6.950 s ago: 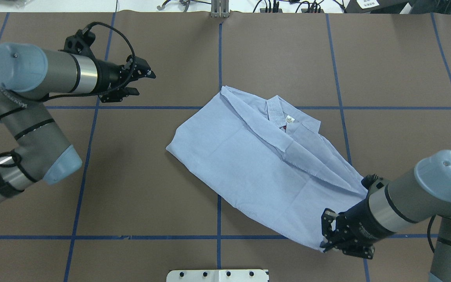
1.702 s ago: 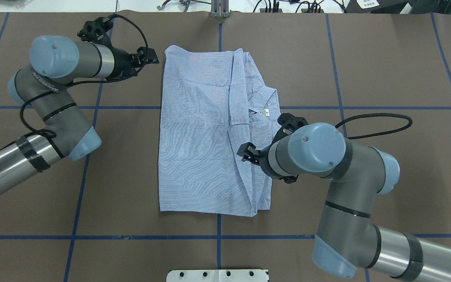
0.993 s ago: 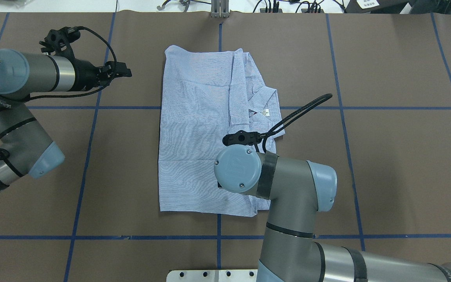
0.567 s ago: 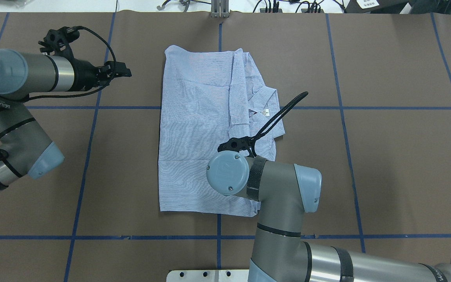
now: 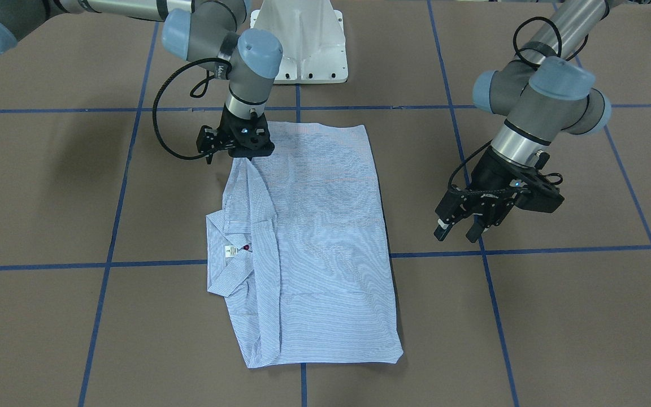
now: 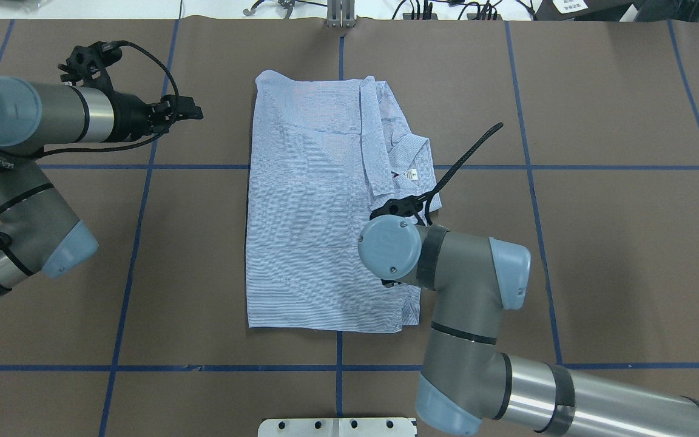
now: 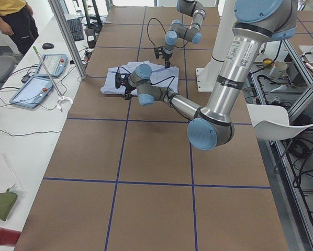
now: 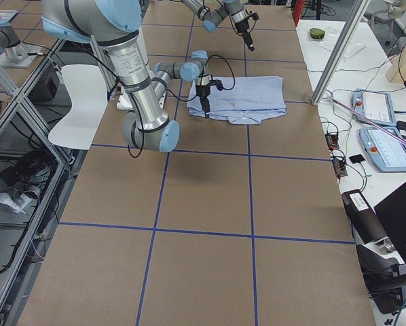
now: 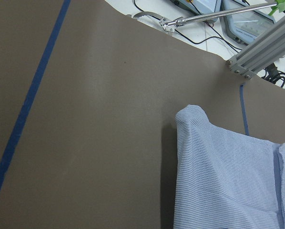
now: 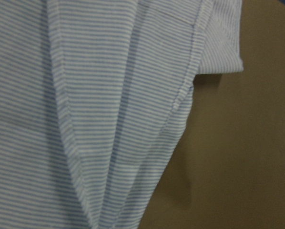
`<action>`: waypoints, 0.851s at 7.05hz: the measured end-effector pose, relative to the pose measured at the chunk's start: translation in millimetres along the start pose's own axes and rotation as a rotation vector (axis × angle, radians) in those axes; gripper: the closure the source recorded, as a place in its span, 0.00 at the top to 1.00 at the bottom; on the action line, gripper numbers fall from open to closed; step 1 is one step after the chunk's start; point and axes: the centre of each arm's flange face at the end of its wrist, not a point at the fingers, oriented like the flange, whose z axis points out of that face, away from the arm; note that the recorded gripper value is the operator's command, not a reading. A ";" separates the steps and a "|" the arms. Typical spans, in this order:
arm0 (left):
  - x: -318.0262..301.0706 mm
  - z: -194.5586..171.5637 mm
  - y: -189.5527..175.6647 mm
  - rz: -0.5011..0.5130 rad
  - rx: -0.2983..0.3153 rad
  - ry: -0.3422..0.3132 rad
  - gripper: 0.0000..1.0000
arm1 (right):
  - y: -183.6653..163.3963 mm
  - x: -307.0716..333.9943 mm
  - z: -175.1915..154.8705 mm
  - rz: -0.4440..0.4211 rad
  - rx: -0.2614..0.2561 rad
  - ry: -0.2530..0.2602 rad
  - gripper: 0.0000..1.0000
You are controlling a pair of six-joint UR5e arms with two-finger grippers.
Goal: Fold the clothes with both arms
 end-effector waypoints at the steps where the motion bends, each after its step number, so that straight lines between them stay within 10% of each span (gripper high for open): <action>1: -0.2 -0.1 0.1 -0.001 0.000 0.000 0.87 | 1.4 32.4 -1.9 -0.014 0.010 0.004 1.00; 6: -3.4 -0.3 0.5 -0.002 0.000 -0.005 0.86 | 2.0 50.3 -22.2 -0.004 0.043 -0.017 1.00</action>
